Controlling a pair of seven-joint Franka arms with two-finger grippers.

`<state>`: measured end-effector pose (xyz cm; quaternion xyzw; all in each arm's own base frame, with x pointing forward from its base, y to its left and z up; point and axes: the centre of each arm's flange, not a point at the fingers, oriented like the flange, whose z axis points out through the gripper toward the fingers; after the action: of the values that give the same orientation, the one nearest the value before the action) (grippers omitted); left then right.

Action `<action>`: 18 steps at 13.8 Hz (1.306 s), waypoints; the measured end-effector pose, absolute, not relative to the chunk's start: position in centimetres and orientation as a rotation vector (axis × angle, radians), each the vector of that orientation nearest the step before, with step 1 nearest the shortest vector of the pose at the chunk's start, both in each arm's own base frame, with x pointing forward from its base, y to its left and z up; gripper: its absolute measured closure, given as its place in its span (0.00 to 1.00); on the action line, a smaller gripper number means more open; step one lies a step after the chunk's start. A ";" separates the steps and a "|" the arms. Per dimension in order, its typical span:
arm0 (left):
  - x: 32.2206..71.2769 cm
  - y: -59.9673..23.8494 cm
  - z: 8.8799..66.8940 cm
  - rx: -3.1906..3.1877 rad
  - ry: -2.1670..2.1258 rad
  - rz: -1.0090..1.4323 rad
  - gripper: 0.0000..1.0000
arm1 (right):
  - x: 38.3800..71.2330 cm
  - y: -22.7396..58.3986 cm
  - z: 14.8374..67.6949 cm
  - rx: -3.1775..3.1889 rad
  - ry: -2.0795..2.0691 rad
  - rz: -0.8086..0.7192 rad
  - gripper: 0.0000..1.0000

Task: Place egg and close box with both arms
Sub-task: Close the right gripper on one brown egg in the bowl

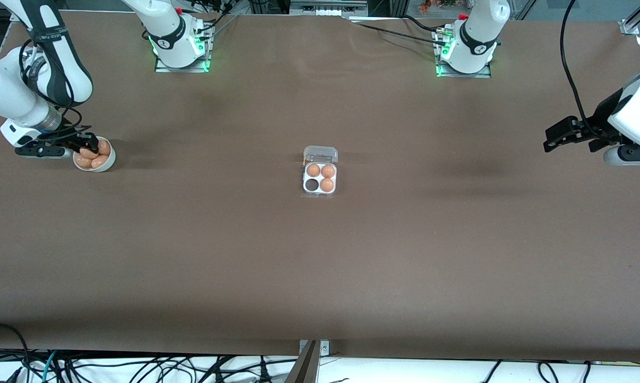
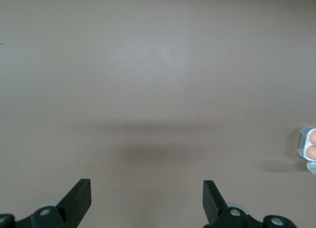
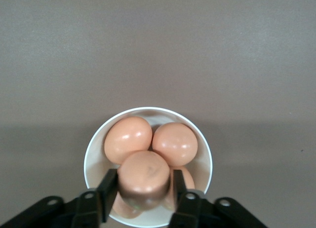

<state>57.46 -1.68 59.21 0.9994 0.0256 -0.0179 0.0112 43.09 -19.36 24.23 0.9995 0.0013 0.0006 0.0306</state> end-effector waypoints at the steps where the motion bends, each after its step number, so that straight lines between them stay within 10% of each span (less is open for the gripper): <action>1: 57.5 -1.6 59.4 3.118 0.081 -0.049 0.00 | 43.1 -19.4 24.2 3.080 0.004 0.002 0.50; 18: 57.6 -1.4 59.8 3.117 0.088 -0.036 0.00 | 43.2 -19.3 24.2 3.080 0.008 0.003 0.52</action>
<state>57.57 -1.35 59.81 0.9995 0.0283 -0.0115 0.0115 43.15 -19.26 24.24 0.9995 0.0026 0.0010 0.0308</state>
